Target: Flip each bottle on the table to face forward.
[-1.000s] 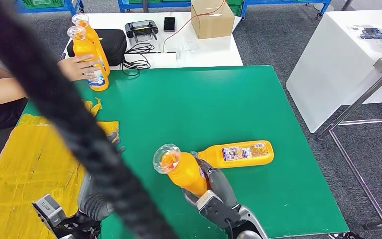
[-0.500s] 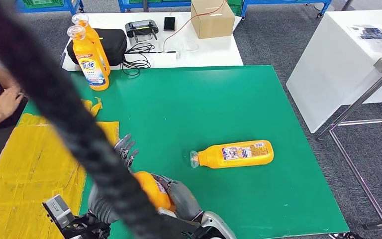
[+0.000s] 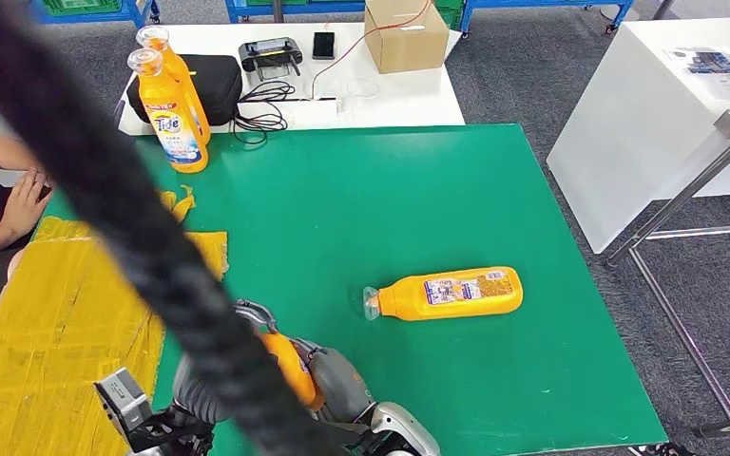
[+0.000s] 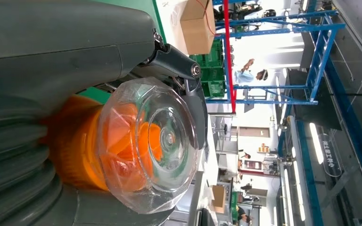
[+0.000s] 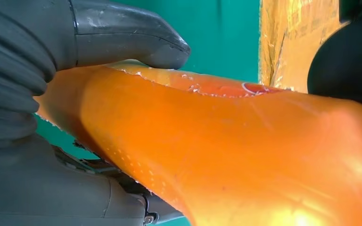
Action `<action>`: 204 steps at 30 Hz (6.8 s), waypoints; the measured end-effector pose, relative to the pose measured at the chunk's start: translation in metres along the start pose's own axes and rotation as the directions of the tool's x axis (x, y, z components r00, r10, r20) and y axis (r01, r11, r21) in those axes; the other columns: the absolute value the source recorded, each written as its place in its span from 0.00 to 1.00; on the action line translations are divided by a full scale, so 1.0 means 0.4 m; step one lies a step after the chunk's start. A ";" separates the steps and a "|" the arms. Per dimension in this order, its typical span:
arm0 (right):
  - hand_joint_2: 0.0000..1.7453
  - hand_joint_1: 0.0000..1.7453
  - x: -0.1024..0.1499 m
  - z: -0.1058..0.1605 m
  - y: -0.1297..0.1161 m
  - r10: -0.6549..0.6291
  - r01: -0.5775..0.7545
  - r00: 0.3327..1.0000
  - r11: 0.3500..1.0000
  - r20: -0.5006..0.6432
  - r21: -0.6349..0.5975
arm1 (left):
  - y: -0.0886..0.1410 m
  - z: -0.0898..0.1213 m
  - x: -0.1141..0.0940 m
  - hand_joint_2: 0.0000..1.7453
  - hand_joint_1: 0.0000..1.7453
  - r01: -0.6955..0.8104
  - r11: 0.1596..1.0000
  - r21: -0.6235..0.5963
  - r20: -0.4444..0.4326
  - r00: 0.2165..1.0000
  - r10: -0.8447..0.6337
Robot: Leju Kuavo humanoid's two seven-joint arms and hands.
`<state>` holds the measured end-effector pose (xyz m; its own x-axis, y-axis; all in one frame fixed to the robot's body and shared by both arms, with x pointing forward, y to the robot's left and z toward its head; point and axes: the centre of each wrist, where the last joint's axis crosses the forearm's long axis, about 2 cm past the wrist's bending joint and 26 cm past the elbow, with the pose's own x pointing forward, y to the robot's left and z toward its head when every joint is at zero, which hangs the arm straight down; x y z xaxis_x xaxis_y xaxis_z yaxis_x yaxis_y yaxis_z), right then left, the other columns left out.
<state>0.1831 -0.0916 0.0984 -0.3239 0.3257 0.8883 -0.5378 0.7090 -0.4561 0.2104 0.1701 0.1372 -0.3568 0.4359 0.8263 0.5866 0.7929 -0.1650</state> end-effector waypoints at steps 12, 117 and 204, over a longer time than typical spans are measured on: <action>1.00 0.52 -0.008 0.001 0.008 0.009 -0.009 1.000 1.000 -0.003 0.009 | 0.004 0.009 -0.006 1.00 1.00 0.016 1.000 -0.010 0.000 1.000 -0.016; 1.00 1.00 -0.418 0.135 -0.675 0.659 -0.562 0.523 0.743 -0.541 0.362 | 0.261 0.017 -0.168 1.00 0.00 0.917 0.203 -0.342 -0.012 0.212 -0.977; 1.00 1.00 0.049 -0.160 -0.011 0.066 -0.102 0.980 0.977 0.189 0.188 | 0.092 0.071 -0.048 1.00 1.00 -0.102 0.987 0.125 -0.092 0.989 0.114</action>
<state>0.2292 -0.0484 0.1213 -0.4997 0.2477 0.8300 -0.6388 0.5418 -0.5463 0.2181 0.2031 0.1001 -0.2195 0.4826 0.8479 0.5241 0.7914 -0.3147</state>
